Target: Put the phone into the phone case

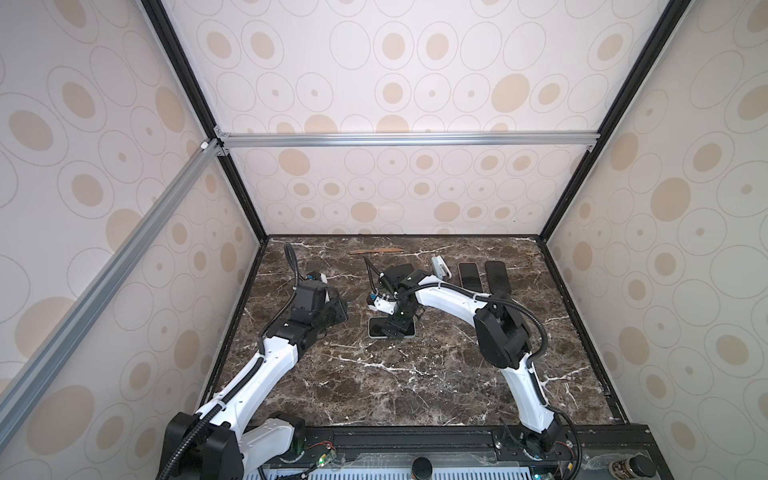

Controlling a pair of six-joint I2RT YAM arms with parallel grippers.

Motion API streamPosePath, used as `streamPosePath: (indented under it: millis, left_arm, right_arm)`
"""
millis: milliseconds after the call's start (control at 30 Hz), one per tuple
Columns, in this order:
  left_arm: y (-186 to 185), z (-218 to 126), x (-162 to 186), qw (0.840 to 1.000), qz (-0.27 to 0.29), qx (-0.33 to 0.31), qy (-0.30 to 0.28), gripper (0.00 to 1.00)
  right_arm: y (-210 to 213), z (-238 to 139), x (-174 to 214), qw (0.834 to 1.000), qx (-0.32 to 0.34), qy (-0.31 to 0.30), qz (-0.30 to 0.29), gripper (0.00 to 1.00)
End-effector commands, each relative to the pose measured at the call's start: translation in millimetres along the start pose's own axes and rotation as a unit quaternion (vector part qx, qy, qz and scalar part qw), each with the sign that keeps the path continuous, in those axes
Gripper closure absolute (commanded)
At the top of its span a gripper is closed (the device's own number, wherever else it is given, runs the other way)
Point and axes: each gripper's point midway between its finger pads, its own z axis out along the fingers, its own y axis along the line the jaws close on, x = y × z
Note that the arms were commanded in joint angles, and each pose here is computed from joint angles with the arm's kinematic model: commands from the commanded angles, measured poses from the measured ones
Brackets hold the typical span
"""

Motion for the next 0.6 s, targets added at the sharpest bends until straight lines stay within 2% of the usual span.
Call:
streamPosePath:
  millis: [0,133,200,233,267,333,400,500,567]
  left_arm:
    - [6,-5,-3,1.0,-0.005,-0.016,-0.005,0.73]
    - [4,-6,-5,1.0,-0.007,-0.011,-0.009,0.72]
    - [3,-5,-6,1.0,-0.008,-0.01,-0.009,0.72]
    - [2,-5,-6,1.0,-0.007,-0.008,-0.009,0.72]
    - [1,-5,-6,1.0,-0.008,-0.007,-0.009,0.72]
    - [1,-5,-6,1.0,-0.009,-0.006,-0.01,0.72]
    - [2,-6,-6,1.0,-0.011,-0.005,-0.011,0.72]
    - [2,-5,-2,1.0,-0.012,-0.003,-0.004,0.72]
    - [3,-3,4,1.0,-0.011,-0.001,0.007,0.72]
  right_arm:
    - [3,21,18,0.998,-0.016,0.051,-0.019,0.0]
    - [6,26,18,0.998,-0.026,0.06,-0.02,0.0]
    - [3,27,17,0.998,-0.015,0.065,-0.012,0.07]
    - [-1,28,17,0.997,-0.005,0.071,0.001,0.14]
    - [-7,28,17,0.997,0.009,0.073,0.02,0.23]
    - [-23,24,14,0.994,0.046,0.068,0.074,0.33]
    - [-37,17,13,0.985,0.07,0.061,0.144,0.36]
    - [-46,4,22,0.96,0.088,0.077,0.254,0.37]
    - [-39,0,31,0.943,0.083,0.09,0.31,0.31]
